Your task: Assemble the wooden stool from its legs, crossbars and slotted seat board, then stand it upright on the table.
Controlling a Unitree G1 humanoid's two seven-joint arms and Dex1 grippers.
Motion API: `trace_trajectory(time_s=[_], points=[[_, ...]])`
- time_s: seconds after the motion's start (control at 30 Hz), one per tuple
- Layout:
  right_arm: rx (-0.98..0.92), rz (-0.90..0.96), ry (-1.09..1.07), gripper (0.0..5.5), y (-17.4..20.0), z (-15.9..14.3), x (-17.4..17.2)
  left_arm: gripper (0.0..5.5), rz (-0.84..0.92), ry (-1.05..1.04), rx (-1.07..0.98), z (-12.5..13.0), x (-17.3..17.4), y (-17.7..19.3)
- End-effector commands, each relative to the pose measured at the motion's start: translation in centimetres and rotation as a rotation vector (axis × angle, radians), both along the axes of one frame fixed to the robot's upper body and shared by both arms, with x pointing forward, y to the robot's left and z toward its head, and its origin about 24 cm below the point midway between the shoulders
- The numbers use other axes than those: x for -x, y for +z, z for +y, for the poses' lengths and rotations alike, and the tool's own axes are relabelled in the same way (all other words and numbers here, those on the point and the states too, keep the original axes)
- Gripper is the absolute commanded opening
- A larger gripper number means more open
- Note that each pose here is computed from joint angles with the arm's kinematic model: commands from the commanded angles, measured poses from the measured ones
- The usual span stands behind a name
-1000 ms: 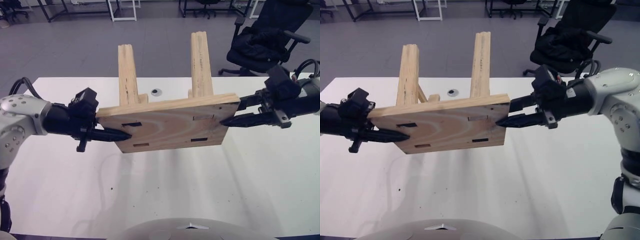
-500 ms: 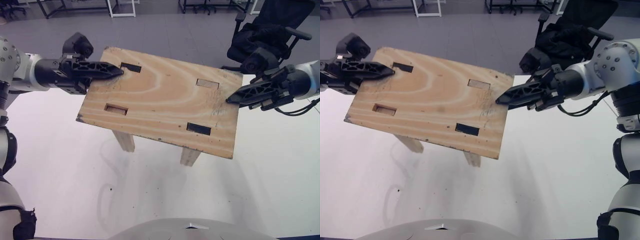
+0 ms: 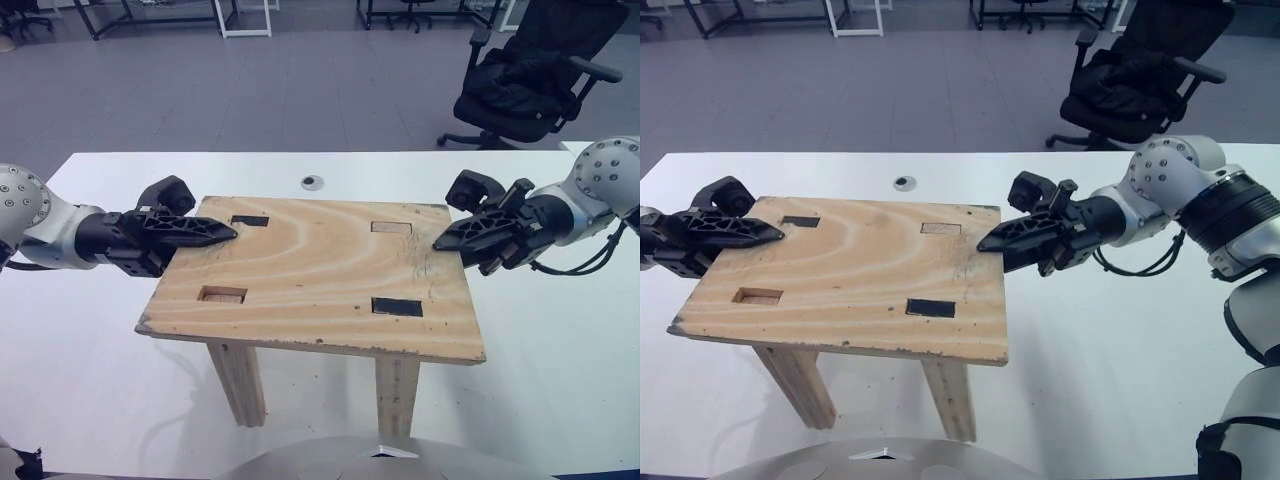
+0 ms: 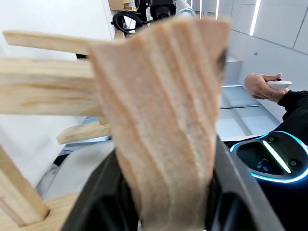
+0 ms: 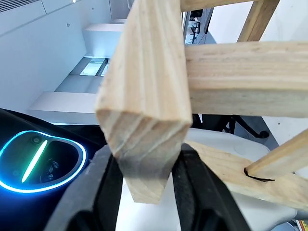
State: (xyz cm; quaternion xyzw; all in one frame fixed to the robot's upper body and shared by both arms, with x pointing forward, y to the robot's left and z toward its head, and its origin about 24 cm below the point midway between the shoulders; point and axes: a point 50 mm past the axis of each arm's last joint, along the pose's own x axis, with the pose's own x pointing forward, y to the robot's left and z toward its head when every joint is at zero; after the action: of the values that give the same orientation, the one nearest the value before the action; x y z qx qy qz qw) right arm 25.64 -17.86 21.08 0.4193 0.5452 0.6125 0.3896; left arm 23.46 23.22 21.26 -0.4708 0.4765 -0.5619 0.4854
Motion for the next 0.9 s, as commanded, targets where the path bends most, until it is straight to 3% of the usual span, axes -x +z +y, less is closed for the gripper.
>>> trace_trajectory(time_s=[0.03,0.13,0.3,0.43,0.53,0.63,0.77,0.9], points=[[-0.048,-0.033,-0.053,2.13,-0.1,-0.3,-0.6,2.13,-0.085,0.043,0.002,-0.4,-0.5,-0.3],[0.003,-0.057,-0.107,2.65,-1.3,-1.1,-0.8,2.6,-0.14,0.104,-0.038,-0.2,-1.2,-0.4],[0.073,-0.118,-0.219,3.53,-2.0,-3.4,-0.5,3.42,-0.238,0.201,-0.024,1.0,-2.7,2.4],[0.14,-0.203,-0.344,4.33,-1.9,-5.7,-0.6,4.18,-0.313,0.278,-0.043,3.0,-1.8,4.0],[0.161,-0.26,-0.442,4.88,-2.4,-7.3,-0.6,4.7,-0.306,0.323,-0.097,4.0,-1.1,2.6],[0.123,-0.284,-0.439,5.4,-2.5,-6.8,-0.4,5.27,-0.243,0.357,-0.187,4.6,-0.3,-1.1],[0.121,-0.308,-0.453,5.4,-2.0,-6.8,-0.3,5.37,-0.248,0.445,-0.277,6.4,1.1,-3.6],[0.112,-0.335,-0.498,5.4,-2.3,-7.5,0.4,5.37,-0.379,0.57,-0.26,8.5,0.4,-1.0]])
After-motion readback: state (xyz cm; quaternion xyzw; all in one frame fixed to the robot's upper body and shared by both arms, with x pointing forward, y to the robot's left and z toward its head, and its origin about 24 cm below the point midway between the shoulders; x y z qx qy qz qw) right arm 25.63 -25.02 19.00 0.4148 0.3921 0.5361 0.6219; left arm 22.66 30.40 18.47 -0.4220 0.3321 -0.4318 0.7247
